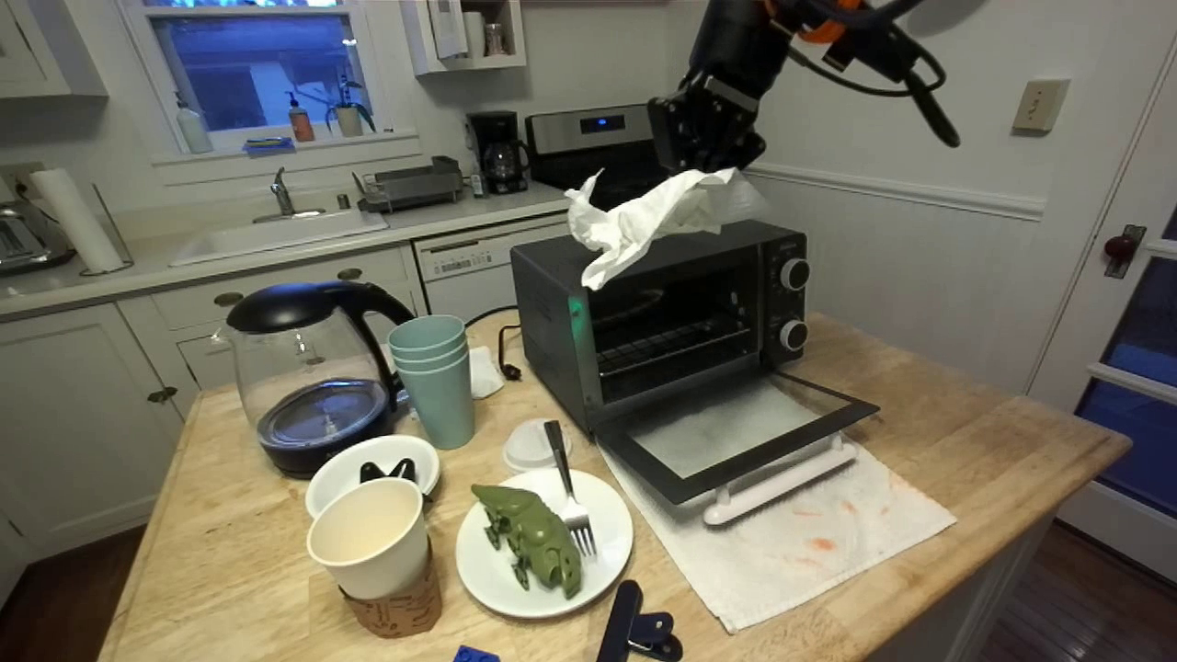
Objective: Use the white towel to wipe the microwave and then put it on the table
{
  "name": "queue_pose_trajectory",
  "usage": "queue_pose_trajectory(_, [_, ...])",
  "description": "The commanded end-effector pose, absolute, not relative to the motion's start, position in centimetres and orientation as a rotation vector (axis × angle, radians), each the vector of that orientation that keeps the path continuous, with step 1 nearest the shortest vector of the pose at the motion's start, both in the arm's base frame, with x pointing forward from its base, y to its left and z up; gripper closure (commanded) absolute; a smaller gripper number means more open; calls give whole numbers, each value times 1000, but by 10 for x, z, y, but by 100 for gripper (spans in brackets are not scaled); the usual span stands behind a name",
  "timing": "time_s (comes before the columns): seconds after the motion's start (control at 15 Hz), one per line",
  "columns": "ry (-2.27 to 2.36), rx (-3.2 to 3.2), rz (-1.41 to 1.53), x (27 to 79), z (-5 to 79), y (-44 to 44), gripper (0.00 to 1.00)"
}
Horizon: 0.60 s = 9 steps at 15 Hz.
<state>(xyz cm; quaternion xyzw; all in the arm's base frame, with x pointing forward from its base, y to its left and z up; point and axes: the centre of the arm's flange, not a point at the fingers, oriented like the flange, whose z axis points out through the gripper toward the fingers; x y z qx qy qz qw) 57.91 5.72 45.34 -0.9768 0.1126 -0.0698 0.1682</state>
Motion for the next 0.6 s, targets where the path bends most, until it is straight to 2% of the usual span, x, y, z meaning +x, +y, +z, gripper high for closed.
queue_pose_trajectory(0.0, [540,-2814,-176,522,462,38,99])
queue_pose_trajectory(0.53, [881,-2942,-157,423,449,-34,99])
